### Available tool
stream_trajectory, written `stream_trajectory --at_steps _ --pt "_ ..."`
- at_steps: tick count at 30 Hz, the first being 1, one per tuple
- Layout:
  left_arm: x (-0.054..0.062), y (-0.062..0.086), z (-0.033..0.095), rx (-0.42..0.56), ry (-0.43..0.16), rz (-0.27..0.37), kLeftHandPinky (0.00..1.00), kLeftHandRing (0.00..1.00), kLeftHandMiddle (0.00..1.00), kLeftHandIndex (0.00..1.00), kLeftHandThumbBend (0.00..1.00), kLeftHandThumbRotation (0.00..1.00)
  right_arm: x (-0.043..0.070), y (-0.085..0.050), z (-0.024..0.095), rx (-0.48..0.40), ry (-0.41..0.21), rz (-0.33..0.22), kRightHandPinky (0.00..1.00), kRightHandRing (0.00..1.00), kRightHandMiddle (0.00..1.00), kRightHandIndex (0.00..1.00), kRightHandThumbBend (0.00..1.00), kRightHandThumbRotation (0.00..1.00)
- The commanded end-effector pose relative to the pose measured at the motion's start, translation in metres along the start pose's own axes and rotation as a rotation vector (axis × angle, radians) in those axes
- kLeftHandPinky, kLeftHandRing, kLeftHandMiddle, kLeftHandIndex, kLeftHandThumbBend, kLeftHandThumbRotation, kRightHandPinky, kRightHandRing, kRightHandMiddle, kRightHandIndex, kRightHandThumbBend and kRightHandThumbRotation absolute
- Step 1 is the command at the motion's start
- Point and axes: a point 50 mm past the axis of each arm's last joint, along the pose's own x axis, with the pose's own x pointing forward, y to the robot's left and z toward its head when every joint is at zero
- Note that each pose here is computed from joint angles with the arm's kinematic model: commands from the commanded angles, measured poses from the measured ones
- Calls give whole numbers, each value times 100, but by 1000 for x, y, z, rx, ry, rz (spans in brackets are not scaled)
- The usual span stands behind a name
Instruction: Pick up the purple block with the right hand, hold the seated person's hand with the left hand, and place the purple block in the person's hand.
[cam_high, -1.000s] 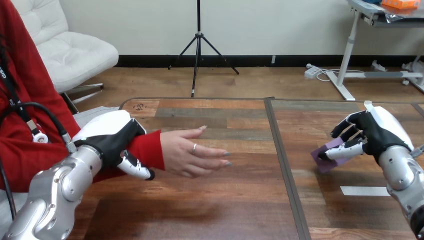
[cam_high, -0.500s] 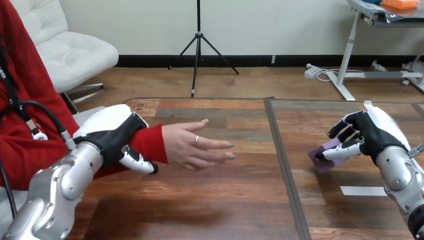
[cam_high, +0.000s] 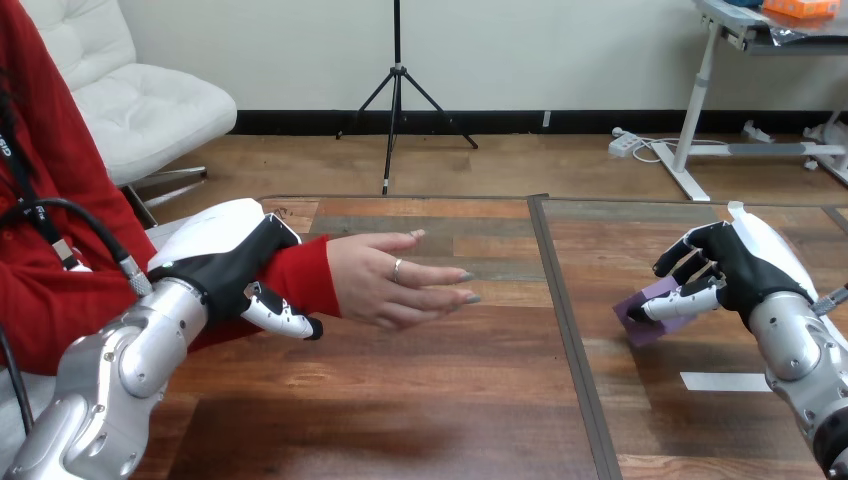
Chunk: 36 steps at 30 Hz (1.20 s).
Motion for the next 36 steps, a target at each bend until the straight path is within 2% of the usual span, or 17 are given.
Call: stream_trajectory --at_steps 1,17,36 --pt "0 80 65 6 -282 332 12 18 27 32 69 0 15 -34 68 70 -217 -136 43 44 48 50 79 0" --pt "7 71 79 -19 -293 265 12 19 28 33 68 0 16 -37 95 67 -302 -142 42 44 48 50 78 0" --pt "17 52 90 -61 -322 201 14 20 30 34 67 0 13 -39 129 99 -434 -139 37 40 45 48 78 0"
